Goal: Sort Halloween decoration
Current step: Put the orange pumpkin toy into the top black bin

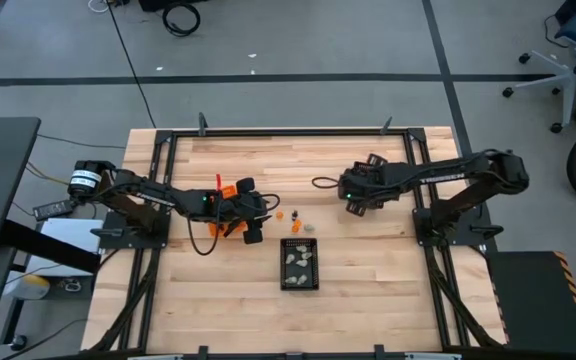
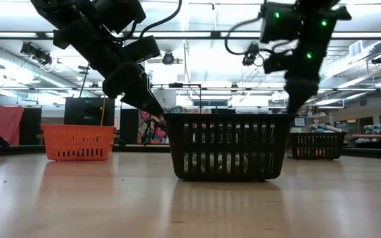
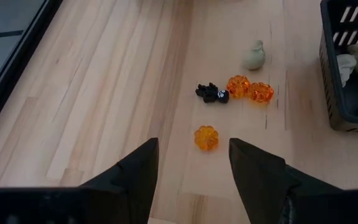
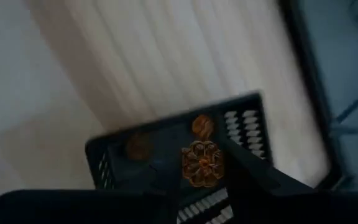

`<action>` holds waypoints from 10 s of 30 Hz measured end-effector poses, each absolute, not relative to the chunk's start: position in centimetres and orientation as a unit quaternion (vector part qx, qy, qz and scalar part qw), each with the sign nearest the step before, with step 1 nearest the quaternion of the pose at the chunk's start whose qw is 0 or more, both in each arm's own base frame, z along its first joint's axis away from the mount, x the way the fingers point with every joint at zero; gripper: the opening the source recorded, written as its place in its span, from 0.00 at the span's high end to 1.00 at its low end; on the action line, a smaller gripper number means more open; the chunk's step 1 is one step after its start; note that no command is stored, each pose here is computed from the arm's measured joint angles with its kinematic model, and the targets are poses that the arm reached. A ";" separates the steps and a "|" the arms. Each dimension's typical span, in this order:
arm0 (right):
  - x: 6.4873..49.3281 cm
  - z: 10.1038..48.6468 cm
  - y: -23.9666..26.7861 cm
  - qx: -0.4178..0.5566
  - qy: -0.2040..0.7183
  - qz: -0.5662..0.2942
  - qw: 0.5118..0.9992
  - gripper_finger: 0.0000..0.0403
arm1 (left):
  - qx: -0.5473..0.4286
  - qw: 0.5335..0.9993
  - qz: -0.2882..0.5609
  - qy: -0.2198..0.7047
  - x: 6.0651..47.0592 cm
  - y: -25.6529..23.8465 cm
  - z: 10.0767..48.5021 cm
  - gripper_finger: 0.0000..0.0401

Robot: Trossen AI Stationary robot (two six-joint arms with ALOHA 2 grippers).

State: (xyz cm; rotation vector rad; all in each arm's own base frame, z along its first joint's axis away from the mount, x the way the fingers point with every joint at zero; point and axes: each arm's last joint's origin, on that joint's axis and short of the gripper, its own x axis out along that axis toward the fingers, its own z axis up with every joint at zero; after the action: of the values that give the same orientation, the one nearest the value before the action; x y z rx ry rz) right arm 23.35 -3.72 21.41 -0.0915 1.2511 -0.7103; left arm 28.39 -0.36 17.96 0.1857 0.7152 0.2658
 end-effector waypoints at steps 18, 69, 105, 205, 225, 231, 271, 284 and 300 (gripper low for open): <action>23.0 20.6 -4.6 0.006 0.541 -0.285 0.791 0.59 | 0.102 0.923 0.125 0.350 28.4 -0.4 18.0 0.49; 32.7 13.4 -5.3 -0.015 0.370 0.010 0.929 0.41 | 0.023 0.928 0.082 0.362 31.0 1.8 13.0 0.49; 32.4 15.2 -4.6 0.018 0.351 -0.003 0.936 0.41 | 0.072 0.919 0.070 0.382 32.4 2.5 11.3 0.76; 31.3 15.8 -5.5 0.039 0.358 -0.062 0.931 0.64 | 0.062 0.906 -0.101 0.407 28.1 -12.0 16.2 0.57; 31.0 15.5 -5.3 0.042 0.376 -0.057 0.924 0.64 | 0.077 0.888 -0.107 0.440 28.9 -13.0 12.3 0.51; 31.0 15.4 -5.2 0.046 0.382 -0.059 0.921 0.64 | 0.084 0.887 -0.111 0.440 29.1 -13.0 12.0 0.52; 29.0 19.5 -4.5 0.044 0.356 -0.098 0.929 0.65 | 0.252 0.865 0.036 0.431 29.2 -10.4 13.6 0.77; 25.5 22.4 -4.3 0.050 0.382 -0.156 0.909 0.65 | 0.264 0.894 0.081 0.352 32.7 -4.6 15.3 0.77; 21.7 20.6 -3.0 0.019 0.310 -0.254 0.916 0.65 | 0.288 0.905 0.101 0.297 39.6 0.5 17.8 0.77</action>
State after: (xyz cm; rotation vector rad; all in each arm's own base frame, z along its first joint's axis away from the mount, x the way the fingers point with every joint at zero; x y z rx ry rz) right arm 21.72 -3.04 20.65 0.0393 0.6390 -0.5218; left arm 39.61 0.47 17.82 0.5941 0.6138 0.2080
